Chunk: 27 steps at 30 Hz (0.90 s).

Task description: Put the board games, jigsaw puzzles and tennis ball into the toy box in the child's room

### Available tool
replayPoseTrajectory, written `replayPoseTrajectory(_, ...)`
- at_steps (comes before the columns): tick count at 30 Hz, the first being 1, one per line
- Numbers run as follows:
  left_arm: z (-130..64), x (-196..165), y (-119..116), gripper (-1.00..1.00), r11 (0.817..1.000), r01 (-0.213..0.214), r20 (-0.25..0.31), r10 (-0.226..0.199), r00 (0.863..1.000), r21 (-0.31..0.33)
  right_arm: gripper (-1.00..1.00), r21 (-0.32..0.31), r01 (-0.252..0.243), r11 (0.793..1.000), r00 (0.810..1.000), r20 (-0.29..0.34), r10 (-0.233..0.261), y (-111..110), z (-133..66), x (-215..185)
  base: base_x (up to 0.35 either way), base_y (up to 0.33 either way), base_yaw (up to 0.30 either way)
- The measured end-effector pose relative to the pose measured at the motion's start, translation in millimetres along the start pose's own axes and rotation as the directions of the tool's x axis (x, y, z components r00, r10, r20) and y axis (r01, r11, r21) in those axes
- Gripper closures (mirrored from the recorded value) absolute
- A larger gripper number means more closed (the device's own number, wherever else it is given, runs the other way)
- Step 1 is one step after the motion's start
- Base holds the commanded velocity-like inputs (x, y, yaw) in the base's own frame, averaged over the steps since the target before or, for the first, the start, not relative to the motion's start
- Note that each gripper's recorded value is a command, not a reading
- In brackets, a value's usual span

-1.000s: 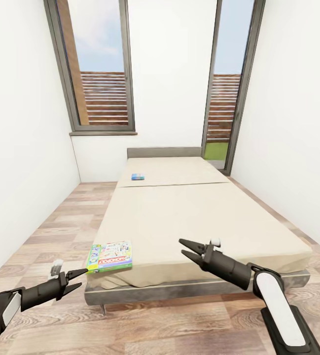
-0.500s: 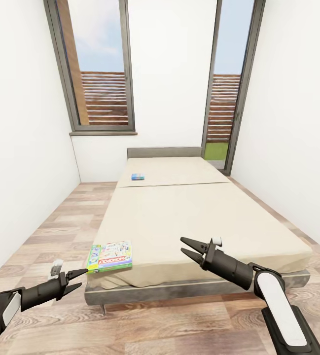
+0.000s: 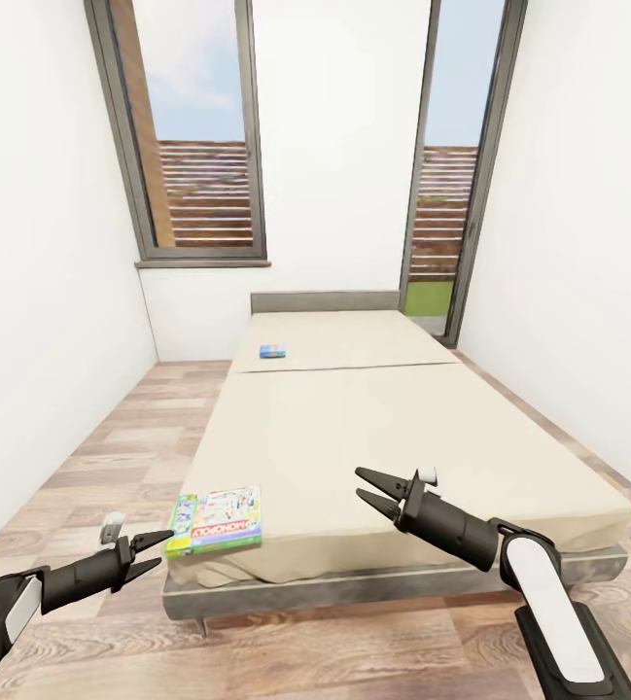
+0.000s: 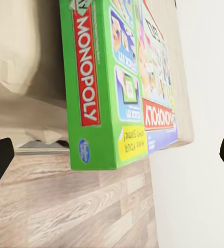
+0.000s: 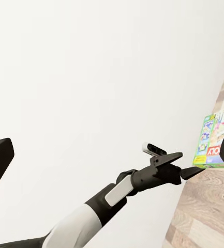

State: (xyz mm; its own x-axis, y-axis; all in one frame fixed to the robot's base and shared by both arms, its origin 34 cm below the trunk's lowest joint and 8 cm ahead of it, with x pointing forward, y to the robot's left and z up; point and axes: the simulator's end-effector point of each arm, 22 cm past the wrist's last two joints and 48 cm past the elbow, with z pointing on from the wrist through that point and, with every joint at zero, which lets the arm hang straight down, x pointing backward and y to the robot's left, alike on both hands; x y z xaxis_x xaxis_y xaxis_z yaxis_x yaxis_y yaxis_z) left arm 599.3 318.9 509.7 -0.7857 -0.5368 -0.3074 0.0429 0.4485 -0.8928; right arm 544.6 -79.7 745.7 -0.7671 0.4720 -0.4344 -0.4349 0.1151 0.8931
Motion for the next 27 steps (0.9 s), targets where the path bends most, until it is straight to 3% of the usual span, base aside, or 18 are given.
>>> replayPoseTrajectory(27,0.5,0.6,0.1,-1.00,1.000,-0.001,-0.001,0.001,1.000,-0.001,-1.00,0.005,0.001,1.000,1.000,0.000,-0.001,-1.2,-0.3,-0.1,0.019,0.000,0.000)
